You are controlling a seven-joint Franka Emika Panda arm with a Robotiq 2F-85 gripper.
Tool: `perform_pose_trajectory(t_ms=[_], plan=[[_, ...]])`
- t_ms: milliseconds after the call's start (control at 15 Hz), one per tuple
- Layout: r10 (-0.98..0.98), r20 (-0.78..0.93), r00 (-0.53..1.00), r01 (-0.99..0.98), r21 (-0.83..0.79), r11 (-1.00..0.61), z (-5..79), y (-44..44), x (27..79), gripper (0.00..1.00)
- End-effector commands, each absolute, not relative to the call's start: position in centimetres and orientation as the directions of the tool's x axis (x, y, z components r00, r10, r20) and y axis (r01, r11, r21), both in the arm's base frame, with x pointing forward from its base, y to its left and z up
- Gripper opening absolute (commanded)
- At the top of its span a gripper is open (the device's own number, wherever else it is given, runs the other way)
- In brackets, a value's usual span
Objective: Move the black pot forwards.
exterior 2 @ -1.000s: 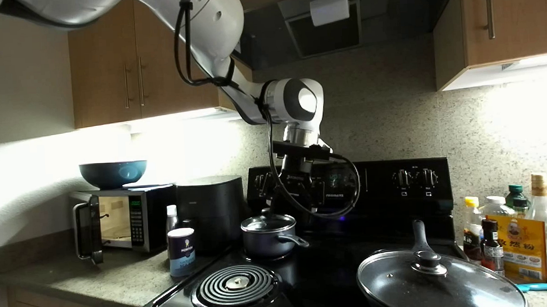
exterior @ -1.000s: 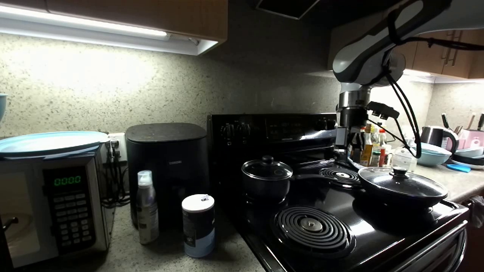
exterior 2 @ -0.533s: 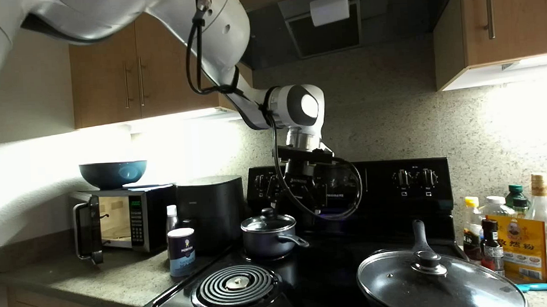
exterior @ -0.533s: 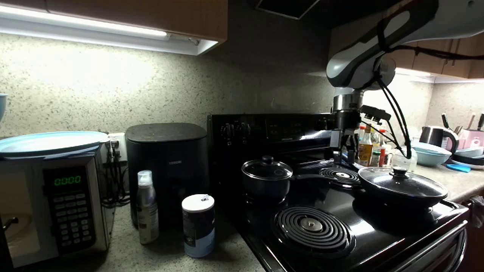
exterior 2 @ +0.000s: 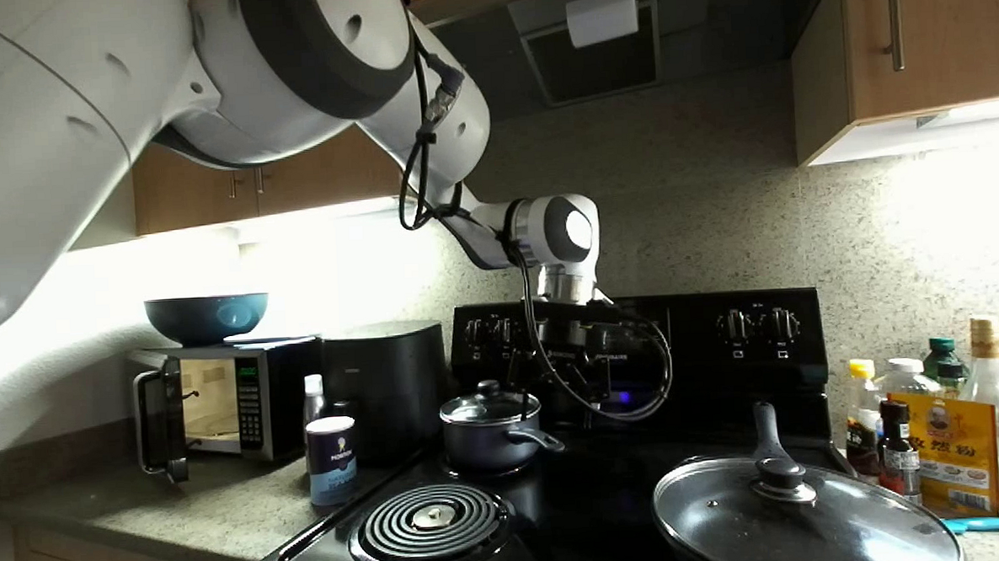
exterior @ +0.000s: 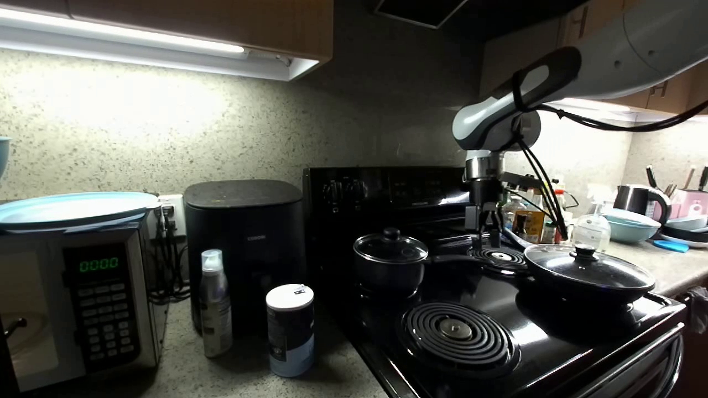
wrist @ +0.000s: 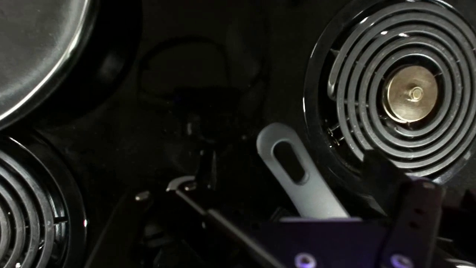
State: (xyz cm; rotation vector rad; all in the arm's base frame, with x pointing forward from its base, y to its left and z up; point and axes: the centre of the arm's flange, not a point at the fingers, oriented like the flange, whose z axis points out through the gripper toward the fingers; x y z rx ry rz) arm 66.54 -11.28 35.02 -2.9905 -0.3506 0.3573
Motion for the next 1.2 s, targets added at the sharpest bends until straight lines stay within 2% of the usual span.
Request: perform_pose_trajectory(t_ms=[0,133,667,800,1133], plan=[[0.242,-0.221,0.945,0.216,-0.137,-0.967,34.8,-11.2,66.6,1.00],[0.242,-0.220,0.945,0.215,-0.137,-0.967,34.9,-11.2,66.6,1.00],[0.460,-0.284,0.841,0.459,-0.078,-0.885,32.5,-10.9,69.4,1.00],[0.419,-0.294,0.859,0.429,-0.036,-0.903,32.0,-10.5,69.6,1.00],[0.432,-0.279,0.858,0.434,-0.057,-0.899,31.6,-10.2,69.2,1.00]])
